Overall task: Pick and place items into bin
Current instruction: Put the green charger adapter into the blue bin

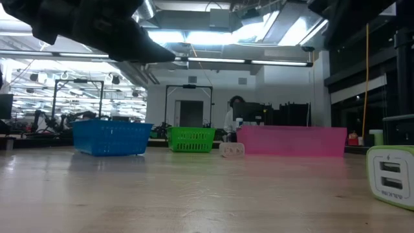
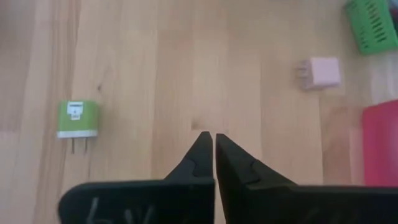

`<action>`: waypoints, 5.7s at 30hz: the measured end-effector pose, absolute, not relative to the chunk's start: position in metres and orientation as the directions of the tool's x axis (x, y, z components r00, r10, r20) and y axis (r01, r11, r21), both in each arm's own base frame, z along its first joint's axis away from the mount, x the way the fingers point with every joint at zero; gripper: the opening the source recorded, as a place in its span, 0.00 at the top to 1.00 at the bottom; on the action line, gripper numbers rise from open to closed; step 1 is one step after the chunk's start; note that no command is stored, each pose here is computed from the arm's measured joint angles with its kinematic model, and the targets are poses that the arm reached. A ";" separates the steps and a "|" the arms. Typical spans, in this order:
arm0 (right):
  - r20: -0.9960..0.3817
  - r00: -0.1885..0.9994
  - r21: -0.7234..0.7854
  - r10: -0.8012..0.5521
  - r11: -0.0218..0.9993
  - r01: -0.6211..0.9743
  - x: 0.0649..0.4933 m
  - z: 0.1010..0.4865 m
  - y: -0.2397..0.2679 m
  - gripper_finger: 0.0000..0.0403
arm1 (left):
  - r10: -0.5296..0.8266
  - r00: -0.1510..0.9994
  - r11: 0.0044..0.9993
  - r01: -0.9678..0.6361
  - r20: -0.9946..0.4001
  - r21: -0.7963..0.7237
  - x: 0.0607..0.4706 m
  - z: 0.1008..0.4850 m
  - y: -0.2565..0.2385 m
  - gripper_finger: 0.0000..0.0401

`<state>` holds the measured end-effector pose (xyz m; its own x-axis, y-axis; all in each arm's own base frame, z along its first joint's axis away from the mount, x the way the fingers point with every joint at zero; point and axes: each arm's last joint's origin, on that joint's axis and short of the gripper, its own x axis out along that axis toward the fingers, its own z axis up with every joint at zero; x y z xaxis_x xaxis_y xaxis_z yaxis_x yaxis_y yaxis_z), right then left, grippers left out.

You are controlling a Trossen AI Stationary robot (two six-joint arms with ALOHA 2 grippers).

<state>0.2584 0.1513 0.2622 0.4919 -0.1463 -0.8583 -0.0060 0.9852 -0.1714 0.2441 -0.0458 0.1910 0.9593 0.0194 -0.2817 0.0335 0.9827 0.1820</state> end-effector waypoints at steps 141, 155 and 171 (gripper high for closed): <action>-0.402 0.910 -0.220 -0.101 0.975 0.010 0.289 0.203 0.126 0.70 | 0.042 0.986 0.999 -0.039 -0.162 0.023 0.244 0.203 -0.056 0.93; -0.206 0.975 -0.242 -0.084 0.970 0.033 0.310 0.217 0.082 0.70 | 0.066 0.996 0.994 -0.061 -0.053 0.092 0.245 0.213 -0.055 0.55; -0.103 0.992 -0.242 -0.074 0.969 0.047 0.321 0.228 0.045 0.70 | 0.113 0.993 0.982 -0.114 0.010 0.153 0.262 0.228 -0.046 0.48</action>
